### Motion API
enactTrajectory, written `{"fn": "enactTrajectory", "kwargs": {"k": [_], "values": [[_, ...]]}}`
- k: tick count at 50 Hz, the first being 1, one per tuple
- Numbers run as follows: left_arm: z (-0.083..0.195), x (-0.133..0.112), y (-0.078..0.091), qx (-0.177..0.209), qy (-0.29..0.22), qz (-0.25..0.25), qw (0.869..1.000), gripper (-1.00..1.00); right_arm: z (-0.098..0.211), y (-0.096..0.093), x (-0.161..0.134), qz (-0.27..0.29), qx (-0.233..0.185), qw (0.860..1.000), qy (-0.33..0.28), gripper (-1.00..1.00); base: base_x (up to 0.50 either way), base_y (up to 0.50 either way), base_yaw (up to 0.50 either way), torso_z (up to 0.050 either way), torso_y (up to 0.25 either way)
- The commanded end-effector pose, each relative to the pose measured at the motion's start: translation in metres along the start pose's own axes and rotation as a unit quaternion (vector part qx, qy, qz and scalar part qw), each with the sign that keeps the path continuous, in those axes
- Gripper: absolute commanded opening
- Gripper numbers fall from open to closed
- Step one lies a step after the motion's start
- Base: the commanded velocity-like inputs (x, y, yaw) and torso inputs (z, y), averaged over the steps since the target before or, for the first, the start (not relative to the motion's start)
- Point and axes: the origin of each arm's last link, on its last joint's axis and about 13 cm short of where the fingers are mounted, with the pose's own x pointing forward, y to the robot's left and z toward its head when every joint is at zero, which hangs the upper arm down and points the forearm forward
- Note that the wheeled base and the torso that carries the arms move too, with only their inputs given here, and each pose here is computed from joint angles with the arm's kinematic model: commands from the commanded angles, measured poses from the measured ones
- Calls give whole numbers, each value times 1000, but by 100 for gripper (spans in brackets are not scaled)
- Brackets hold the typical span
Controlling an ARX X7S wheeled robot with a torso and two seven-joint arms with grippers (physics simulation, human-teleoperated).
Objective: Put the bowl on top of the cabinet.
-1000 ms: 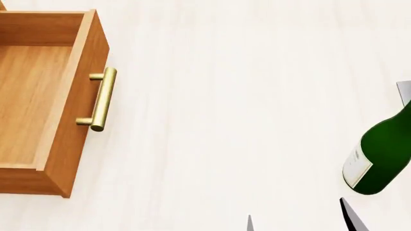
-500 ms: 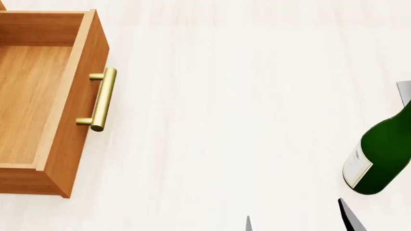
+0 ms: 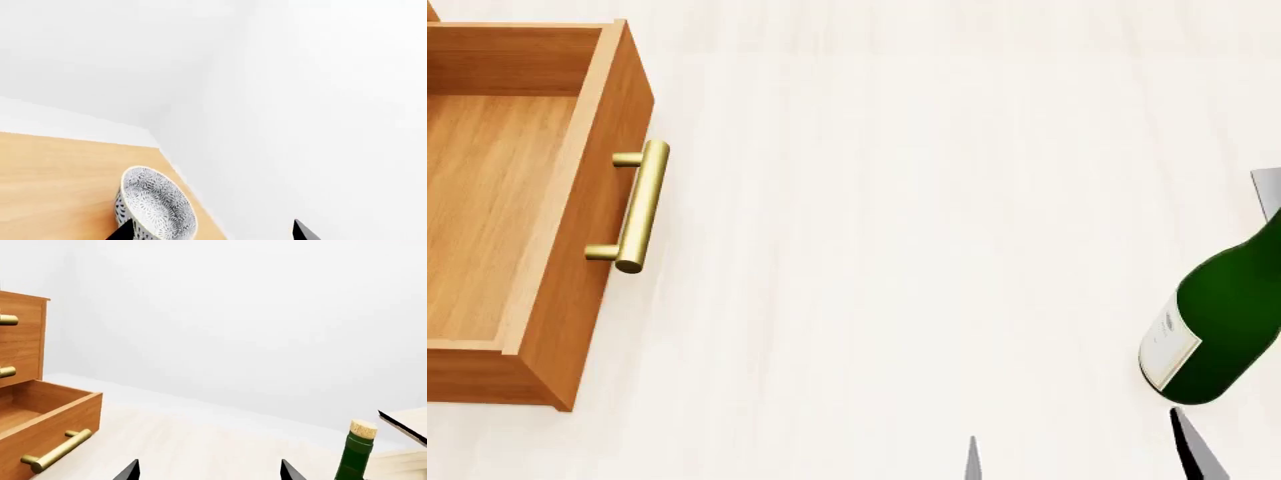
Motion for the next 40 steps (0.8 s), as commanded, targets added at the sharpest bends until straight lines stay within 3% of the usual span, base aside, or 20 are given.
{"fn": "enactTrajectory", "kwargs": {"k": [1,2,3,5,6,7,9,10,11,17,18,23,24,26,32,40], "values": [[-63,-68,48,42,-85,-81,992,100,9,-9,5,-51,-33,997,-36,100,0,0,0,0,0],[-64,-73,53,29,-104,-108,988,100,12,-11,6,-60,-35,997,-43,100,0,0,0,0,0],[-64,-72,57,35,-115,-94,988,100,13,-11,6,-67,-39,996,-48,100,0,0,0,0,0],[-82,-71,73,153,-126,-76,977,100,18,-14,6,-81,-44,994,-61,100,0,0,0,0,0],[-97,-78,83,193,-125,-58,971,100,19,-14,6,-87,-53,993,-66,100,0,0,0,0,0],[-106,-87,94,209,-139,-44,967,100,21,-16,5,-92,-50,992,-71,100,0,0,0,0,0],[-104,-99,96,124,-171,-76,974,100,23,-17,5,-100,-56,990,-78,100,0,0,0,0,0],[-99,-103,95,73,-208,-90,971,100,24,-17,5,-104,-58,990,-81,100,0,0,0,0,0],[-100,-106,98,58,-237,-90,966,100,25,-17,4,-103,-57,990,-82,100,0,0,0,0,0],[-115,-125,121,63,-292,-103,949,100,24,-16,2,-109,-55,988,-95,100,0,0,0,0,0],[-117,-129,127,74,-331,-95,936,100,23,-16,1,-111,-56,987,-101,100,0,0,0,0,0],[-119,-133,134,68,-339,-103,933,100,24,-16,-1,-119,-64,984,-118,100,0,0,0,0,0],[-117,-135,136,64,-361,-109,924,100,25,-16,-2,-124,-67,982,-127,100,0,0,0,0,0],[-115,-138,137,56,-371,-117,919,100,27,-17,-3,-127,-66,980,-136,100,0,0,0,0,0],[-110,-141,139,34,-394,-114,911,100,31,-16,-6,-135,-72,975,-163,100,0,0,0,0,0],[-110,-142,139,32,-396,-114,910,100,32,-16,-8,-142,-75,971,-177,100,0,0,0,0,0]]}}
